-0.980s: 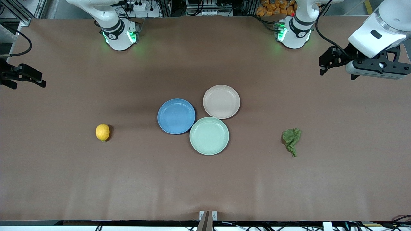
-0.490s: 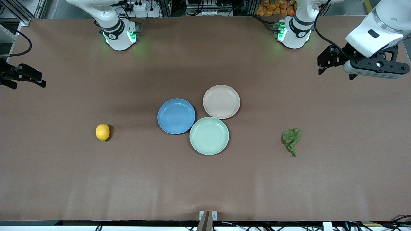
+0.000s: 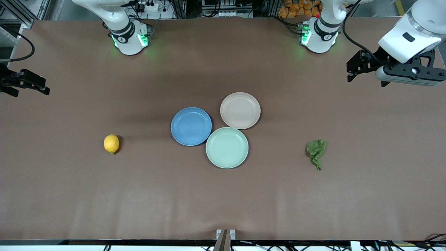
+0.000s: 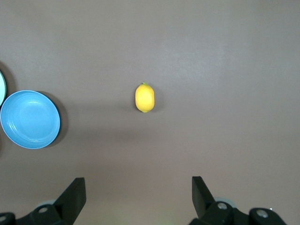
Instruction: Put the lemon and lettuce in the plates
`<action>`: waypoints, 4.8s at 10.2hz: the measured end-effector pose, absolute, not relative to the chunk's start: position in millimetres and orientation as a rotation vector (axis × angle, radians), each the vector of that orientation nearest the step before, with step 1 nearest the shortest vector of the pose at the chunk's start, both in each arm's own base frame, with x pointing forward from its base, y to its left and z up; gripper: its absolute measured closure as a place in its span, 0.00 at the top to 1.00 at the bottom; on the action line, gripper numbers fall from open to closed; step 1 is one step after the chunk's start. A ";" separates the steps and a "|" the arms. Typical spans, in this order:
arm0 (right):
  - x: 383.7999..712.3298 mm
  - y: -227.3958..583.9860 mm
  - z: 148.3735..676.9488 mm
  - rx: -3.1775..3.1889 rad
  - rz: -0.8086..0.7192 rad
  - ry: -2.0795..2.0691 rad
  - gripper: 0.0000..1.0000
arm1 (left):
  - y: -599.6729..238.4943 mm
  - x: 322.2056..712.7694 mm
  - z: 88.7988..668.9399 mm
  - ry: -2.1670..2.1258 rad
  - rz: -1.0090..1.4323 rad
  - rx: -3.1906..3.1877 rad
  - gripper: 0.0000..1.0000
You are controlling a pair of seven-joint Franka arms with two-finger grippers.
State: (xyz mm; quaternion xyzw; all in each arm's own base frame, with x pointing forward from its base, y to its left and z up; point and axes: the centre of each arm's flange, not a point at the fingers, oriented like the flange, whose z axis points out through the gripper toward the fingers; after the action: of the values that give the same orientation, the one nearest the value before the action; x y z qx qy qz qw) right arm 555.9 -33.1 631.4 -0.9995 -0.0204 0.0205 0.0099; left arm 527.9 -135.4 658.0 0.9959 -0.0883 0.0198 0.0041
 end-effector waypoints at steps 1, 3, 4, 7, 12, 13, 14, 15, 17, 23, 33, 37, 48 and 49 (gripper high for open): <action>555.9 -33.1 631.4 -3.121 0.064 -0.064 1.00 | -136.4 527.6 658.0 -0.279 0.062 3.120 1.00; 555.9 -33.1 631.4 -3.121 0.064 -0.064 1.00 | -136.4 527.6 658.0 -0.279 0.062 3.120 1.00; 555.9 -33.1 631.4 -3.121 0.064 -0.064 1.00 | -136.1 527.7 658.0 -0.279 0.062 3.120 1.00; 555.9 -33.1 631.4 -3.121 0.064 -0.064 1.00 | -136.1 527.7 658.0 -0.278 0.062 3.120 1.00; 555.9 -33.1 631.4 -3.121 0.064 -0.064 1.00 | -134.3 528.2 657.9 -0.273 0.062 3.121 1.00; 555.9 -33.1 631.4 -3.121 0.064 -0.064 1.00 | -132.9 528.5 657.9 -0.269 0.062 3.121 1.00; 555.9 -33.1 631.4 -3.121 0.064 -0.064 1.00 | -132.0 528.7 657.9 -0.267 0.062 3.121 1.00; 555.9 -33.1 631.4 -3.121 0.064 -0.064 1.00 | -131.5 528.8 657.7 -0.265 0.060 3.122 1.00; 555.9 -33.1 631.4 -3.121 0.064 -0.064 1.00 | -131.0 529.2 656.5 -0.264 0.052 3.123 1.00; 555.9 -33.2 631.4 -3.121 0.064 -0.063 1.00 | -128.9 530.8 652.3 -0.258 0.030 3.125 1.00; 555.8 -34.8 631.4 -3.121 0.064 -0.059 1.00 | -128.9 530.7 651.2 -0.258 0.020 3.126 1.00; 555.8 -34.8 631.4 -3.121 0.064 -0.059 1.00 | -128.9 530.7 651.1 -0.258 0.020 3.126 1.00; 555.8 -34.8 631.4 -3.121 0.064 -0.059 1.00 | -128.9 530.9 650.8 -0.258 0.019 3.126 1.00; 555.8 -34.8 631.4 -3.121 0.064 -0.059 1.00 | -128.9 531.0 650.6 -0.258 0.019 3.126 1.00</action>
State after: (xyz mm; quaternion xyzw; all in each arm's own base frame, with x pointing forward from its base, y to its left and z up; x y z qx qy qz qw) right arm 555.8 -34.8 631.4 -0.9996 -0.0188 0.0206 0.0098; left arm 531.0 -128.9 650.6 0.9966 -0.0823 0.0060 0.0027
